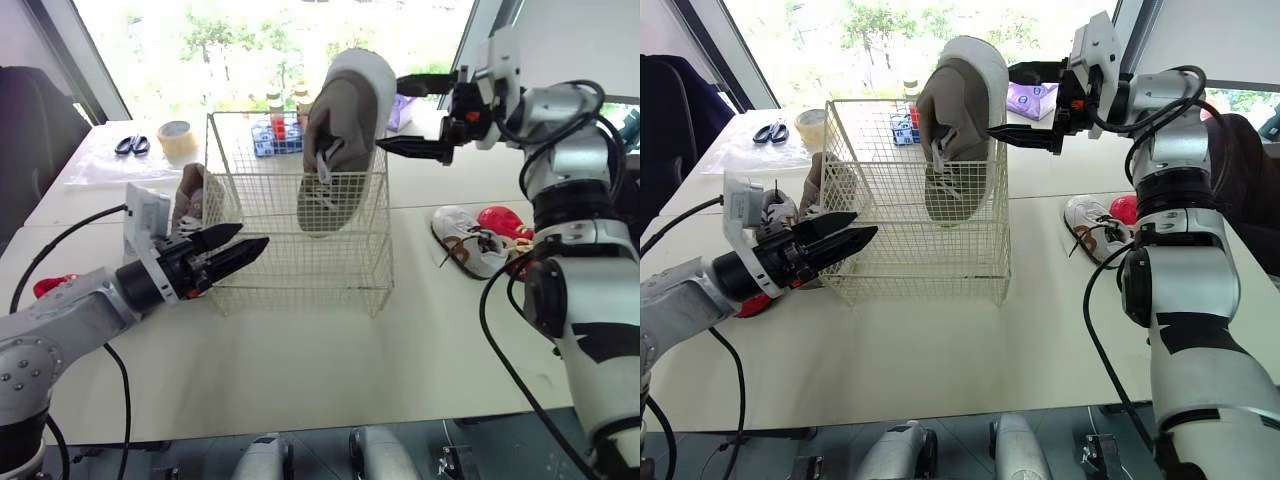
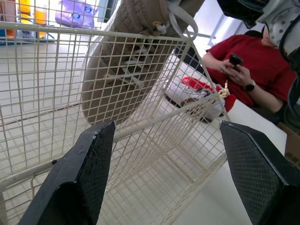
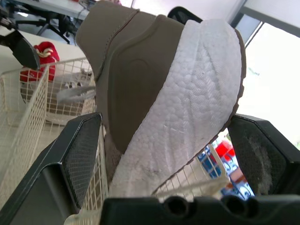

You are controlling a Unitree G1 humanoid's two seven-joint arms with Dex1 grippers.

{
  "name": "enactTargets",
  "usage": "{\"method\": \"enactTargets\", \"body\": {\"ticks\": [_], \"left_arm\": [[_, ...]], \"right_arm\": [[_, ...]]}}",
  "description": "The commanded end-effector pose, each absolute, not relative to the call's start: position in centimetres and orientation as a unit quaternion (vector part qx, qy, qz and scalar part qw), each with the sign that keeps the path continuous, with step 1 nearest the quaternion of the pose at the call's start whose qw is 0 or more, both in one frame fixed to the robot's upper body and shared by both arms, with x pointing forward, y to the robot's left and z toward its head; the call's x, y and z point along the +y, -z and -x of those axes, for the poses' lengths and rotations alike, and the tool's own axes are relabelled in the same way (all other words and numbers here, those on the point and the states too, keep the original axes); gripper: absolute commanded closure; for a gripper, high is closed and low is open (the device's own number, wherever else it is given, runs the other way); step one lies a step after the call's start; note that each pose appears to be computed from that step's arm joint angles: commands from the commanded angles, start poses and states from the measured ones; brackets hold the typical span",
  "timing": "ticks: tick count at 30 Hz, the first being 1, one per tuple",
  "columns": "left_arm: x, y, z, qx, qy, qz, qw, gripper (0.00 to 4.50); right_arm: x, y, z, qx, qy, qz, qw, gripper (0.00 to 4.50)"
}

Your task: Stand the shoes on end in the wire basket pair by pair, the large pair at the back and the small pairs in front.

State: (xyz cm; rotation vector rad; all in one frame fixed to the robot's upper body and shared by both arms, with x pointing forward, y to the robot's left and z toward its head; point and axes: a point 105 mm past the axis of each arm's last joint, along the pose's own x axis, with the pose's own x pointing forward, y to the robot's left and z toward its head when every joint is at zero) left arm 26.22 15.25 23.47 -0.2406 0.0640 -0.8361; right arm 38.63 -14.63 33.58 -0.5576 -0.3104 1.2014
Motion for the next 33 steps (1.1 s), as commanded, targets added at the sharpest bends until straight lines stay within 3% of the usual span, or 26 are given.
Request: {"method": "enactTargets", "body": {"ticks": [1,5,9,12,14,17,21,26,33], "left_arm": [[18.8,-27.1,-26.5,-0.021,0.35,0.116,0.93,0.88],[20.6,-28.9,-26.4,-0.024,0.345,0.112,0.932,0.88],[23.0,-29.8,-28.3,-0.008,0.299,0.081,0.951,0.88],[25.4,-30.0,-30.2,0.024,0.248,0.069,0.966,0.88],[26.9,-29.7,-31.8,0.052,0.21,0.046,0.975,0.88],[28.4,-29.1,-34.3,0.086,0.16,-0.01,0.983,0.07],[30.9,-28.0,-37.6,0.154,0.064,0.001,0.986,0.03],[29.4,-25.7,-40.3,0.237,0.085,-0.007,0.968,0.03],[27.6,-23.7,-42.6,0.27,0.104,0.008,0.957,0.03]], "right_arm": [[-19.4,-36.4,-37.6,-0.156,-0.468,0.293,0.819,0.01],[-21.8,-36.9,-36.9,-0.16,-0.409,0.299,0.847,0.01],[-22.4,-38.1,-35.3,-0.171,-0.401,0.273,0.857,0.01],[-19.3,-39.4,-31.7,-0.164,-0.495,0.205,0.829,0.01],[-16.6,-38.1,-29.1,-0.111,-0.554,0.203,0.799,0.01],[-13.6,-35.6,-25.8,-0.036,-0.62,0.206,0.756,0.0],[-11.4,-33.3,-22.6,0.014,-0.684,0.185,0.706,0.0],[-10.4,-30.7,-22.3,0.032,-0.678,0.187,0.71,0.0],[-10.2,-30.5,-23.6,0.003,-0.636,0.185,0.749,0.0]]}}
